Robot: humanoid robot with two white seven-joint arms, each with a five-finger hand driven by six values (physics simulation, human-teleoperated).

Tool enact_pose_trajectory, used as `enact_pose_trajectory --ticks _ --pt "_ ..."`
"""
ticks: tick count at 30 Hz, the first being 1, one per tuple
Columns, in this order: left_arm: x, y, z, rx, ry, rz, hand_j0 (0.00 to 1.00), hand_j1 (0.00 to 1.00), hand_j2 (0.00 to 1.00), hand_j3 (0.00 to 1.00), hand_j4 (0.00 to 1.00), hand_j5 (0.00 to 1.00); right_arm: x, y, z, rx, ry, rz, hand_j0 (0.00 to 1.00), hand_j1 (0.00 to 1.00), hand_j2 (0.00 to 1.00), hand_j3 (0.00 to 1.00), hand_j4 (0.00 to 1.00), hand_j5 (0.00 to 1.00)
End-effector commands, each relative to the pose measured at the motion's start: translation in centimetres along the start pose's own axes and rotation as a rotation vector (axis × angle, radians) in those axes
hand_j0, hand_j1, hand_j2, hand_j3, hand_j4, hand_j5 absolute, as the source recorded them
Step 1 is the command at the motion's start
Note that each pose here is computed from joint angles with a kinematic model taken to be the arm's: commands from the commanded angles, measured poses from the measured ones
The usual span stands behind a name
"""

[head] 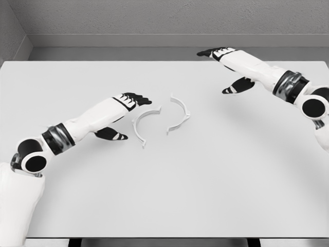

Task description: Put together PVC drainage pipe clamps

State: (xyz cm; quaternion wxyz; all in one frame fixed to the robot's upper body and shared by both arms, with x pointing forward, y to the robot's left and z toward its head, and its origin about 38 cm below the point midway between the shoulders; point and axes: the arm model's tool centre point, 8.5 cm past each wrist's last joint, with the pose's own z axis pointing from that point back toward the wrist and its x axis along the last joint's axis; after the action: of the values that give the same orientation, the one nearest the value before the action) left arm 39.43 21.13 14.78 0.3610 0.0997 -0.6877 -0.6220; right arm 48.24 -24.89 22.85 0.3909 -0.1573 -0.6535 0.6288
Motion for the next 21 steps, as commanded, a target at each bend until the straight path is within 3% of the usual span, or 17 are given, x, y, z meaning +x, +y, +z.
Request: enact_pose_trajectory --ticks 1,7,9,13,15,21 --pt "0.9 -0.9 -1.4 0.01 -0.031 0.041 1.0 1.0 1.0 1.0 1.0 1.0 0.0 2.2 -1.6 0.038 0.004 -0.03 1.0 1.0 1.0 1.0 1.0 1.0" --pt "0.8 -2.3 -1.6 0.002 -0.025 0.086 1.0 1.0 1.0 1.0 1.0 1.0 -0.5 2.2 -4.2 0.083 0.036 0.025 1.0 1.0 1.0 1.0 1.0 1.0" --pt "0.8 -2.4 -1.5 0.001 -0.022 0.087 1.0 1.0 1.0 1.0 1.0 1.0 0.2 2.3 -4.9 0.092 0.018 0.029 1.0 1.0 1.0 1.0 1.0 1.0" --pt "0.9 -2.3 -1.4 0.009 -0.023 0.089 1.0 1.0 1.0 1.0 1.0 1.0 0.5 2.6 -6.1 0.097 0.016 0.011 1.0 1.0 1.0 1.0 1.0 1.0" --pt "0.8 -2.4 -1.3 0.005 -0.02 0.09 1.0 1.0 1.0 1.0 1.0 1.0 0.2 3.0 -7.1 0.11 0.048 -0.011 1.0 1.0 1.0 1.0 1.0 1.0" --pt "0.6 -2.3 -1.1 0.011 -0.012 0.091 1.0 1.0 1.0 1.0 1.0 1.0 1.0 3.2 -8.0 0.109 0.032 -0.024 1.0 1.0 1.0 1.0 1.0 1.0"
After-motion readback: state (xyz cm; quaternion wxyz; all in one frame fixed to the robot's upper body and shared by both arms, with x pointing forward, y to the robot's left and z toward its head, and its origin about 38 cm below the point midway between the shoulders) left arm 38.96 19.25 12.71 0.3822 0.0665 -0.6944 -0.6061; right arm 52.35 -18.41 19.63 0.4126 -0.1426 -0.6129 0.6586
